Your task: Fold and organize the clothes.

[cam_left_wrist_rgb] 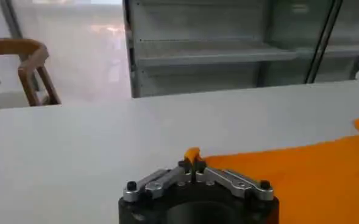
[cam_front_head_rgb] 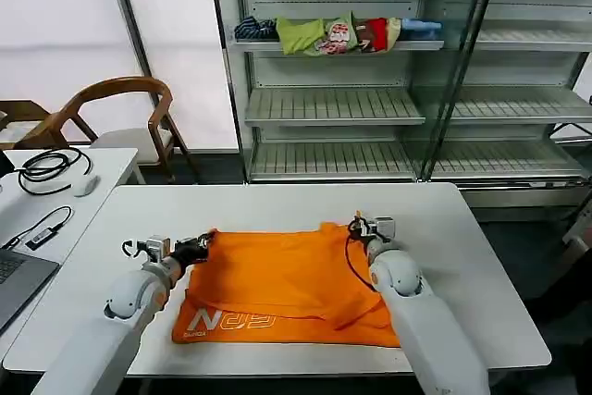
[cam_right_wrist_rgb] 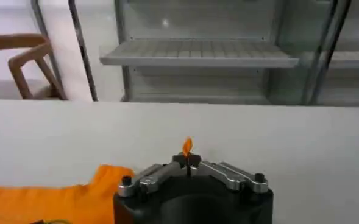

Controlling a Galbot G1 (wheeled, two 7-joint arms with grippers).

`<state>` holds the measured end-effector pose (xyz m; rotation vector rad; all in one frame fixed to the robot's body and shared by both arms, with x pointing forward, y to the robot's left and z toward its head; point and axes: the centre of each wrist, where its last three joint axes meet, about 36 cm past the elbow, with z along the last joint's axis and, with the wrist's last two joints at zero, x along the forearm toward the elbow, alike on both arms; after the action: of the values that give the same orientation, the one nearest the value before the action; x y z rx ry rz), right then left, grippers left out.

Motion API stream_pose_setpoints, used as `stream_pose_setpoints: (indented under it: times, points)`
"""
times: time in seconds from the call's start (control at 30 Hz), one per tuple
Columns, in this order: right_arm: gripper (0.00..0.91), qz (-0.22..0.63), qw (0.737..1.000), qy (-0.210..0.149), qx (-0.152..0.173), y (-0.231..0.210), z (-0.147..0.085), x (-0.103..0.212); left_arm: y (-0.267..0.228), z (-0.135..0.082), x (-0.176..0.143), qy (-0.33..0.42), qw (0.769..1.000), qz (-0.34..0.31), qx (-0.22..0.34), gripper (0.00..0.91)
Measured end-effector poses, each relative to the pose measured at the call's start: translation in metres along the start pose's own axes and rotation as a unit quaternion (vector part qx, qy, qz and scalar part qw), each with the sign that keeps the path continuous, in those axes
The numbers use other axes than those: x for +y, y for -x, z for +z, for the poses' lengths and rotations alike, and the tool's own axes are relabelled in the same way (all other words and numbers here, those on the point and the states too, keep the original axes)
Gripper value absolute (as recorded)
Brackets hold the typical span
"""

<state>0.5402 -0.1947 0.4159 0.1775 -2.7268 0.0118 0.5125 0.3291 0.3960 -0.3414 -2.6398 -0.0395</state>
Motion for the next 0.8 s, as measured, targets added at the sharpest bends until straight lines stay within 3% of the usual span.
stream_pose_setpoints:
  times: [0.8]
  points:
    - [0.0,-0.013,1.0,-0.009,-0.019,-0.105,0.039,-0.003,-0.077,0.026,-0.014,-0.01,1.0,0.012,-0.023,0.03]
